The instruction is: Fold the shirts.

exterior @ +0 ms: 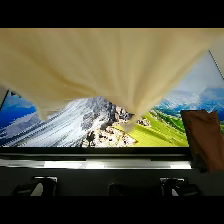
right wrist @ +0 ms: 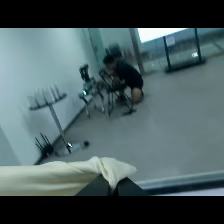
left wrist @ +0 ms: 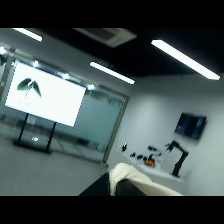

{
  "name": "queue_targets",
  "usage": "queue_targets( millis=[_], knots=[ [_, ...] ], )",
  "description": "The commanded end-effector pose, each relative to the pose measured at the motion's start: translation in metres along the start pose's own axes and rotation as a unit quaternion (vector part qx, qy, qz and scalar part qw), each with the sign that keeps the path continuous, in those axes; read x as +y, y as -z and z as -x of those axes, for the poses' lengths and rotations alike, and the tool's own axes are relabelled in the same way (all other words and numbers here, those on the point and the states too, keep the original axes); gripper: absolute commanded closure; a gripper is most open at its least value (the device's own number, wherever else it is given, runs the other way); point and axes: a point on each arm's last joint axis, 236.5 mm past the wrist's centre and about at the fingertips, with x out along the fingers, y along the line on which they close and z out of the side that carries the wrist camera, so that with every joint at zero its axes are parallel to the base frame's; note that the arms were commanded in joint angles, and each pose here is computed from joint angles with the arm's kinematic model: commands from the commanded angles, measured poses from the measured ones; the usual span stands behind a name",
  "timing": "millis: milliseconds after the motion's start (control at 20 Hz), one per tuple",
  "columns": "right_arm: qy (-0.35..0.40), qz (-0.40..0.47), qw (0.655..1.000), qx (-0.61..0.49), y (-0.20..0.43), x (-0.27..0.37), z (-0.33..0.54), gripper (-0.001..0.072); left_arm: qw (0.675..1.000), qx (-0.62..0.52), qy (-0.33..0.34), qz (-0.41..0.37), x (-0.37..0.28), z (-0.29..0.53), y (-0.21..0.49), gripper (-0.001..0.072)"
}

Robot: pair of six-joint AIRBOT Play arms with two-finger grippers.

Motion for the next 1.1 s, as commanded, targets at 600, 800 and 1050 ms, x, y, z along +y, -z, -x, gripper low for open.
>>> queue_targets(
  millis=[600,800,1050],
  knots=[
    [0.053,-0.109,0.978,0.172,0.133,-0.036,-0.102,0.0675,0.996,0.061,-0.058,0.01,0.117,-0.126,0.101,0.0678],
    [0.143,-0.151,0.919,0.335,0.29,-0.088,-0.15,0.0674,0.974,0.22,-0.061,-0.001,0.173,-0.184,0.298,0.0677],
    [0.252,-0.137,0.788,0.544,0.463,-0.147,-0.112,0.0674,0.911,0.409,-0.026,0.046,0.165,-0.164,0.497,0.0676]
  ],
)
